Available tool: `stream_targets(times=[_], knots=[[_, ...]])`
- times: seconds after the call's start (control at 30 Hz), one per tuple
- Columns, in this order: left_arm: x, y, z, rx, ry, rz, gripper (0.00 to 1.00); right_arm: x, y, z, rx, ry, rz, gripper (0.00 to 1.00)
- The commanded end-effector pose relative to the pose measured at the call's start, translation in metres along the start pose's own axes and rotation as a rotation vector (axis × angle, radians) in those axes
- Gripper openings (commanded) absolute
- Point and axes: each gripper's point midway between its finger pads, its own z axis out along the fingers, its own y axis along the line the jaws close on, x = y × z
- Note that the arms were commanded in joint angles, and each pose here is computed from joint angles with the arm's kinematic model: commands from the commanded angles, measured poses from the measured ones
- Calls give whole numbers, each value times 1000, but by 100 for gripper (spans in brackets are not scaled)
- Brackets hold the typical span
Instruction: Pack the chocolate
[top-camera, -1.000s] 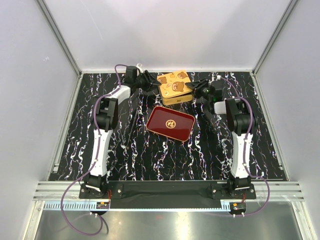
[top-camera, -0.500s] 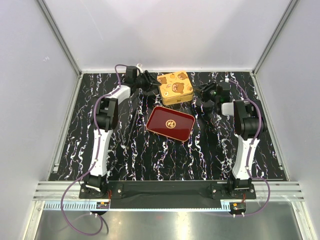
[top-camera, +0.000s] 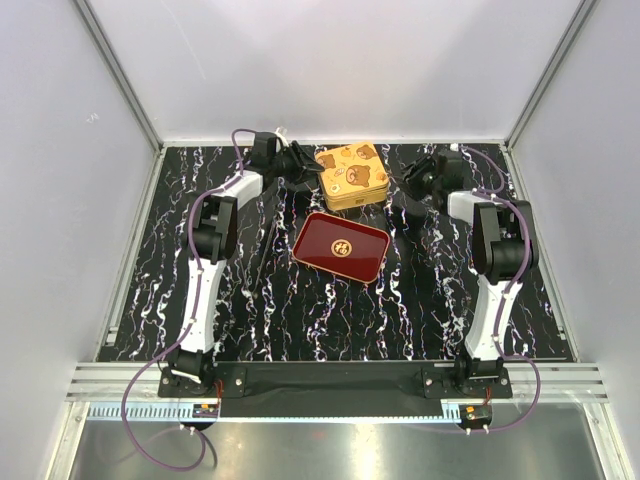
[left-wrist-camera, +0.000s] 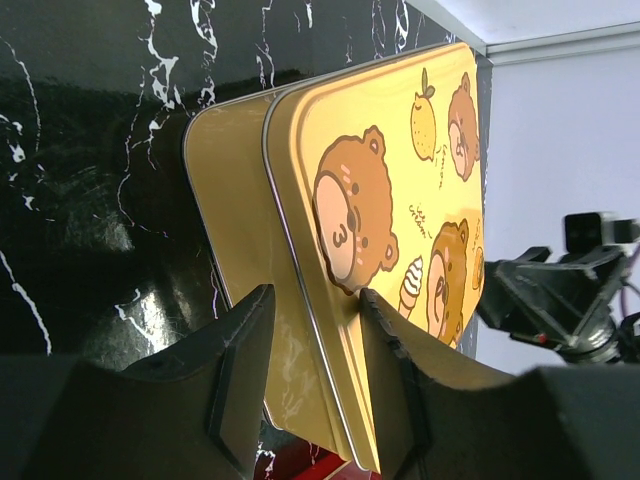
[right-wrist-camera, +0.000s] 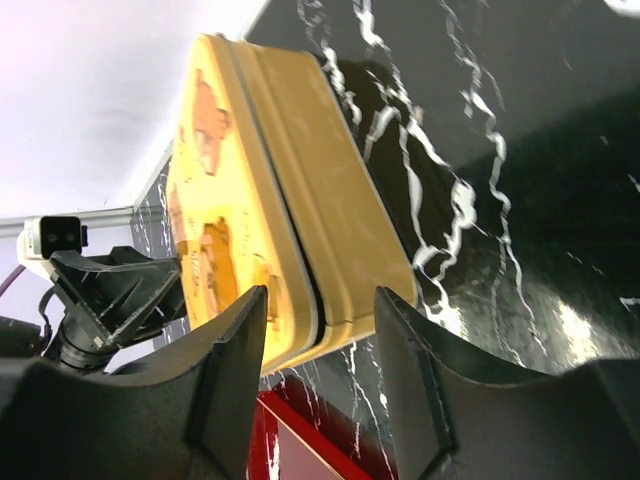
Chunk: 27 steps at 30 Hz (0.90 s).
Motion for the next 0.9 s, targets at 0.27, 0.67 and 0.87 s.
stream_targets(times=[0.27, 0.67, 0.87], knots=[[-4, -23, 0, 51, -7, 57, 44, -23, 46, -1, -76, 40, -180, 60], [-3, -20, 0, 42, -6, 60, 44, 16, 14, 22, -15, 225, -227, 59], [-3, -21, 1, 46, -5, 60, 44, 22, 6, 16, -9, 236, -245, 40]])
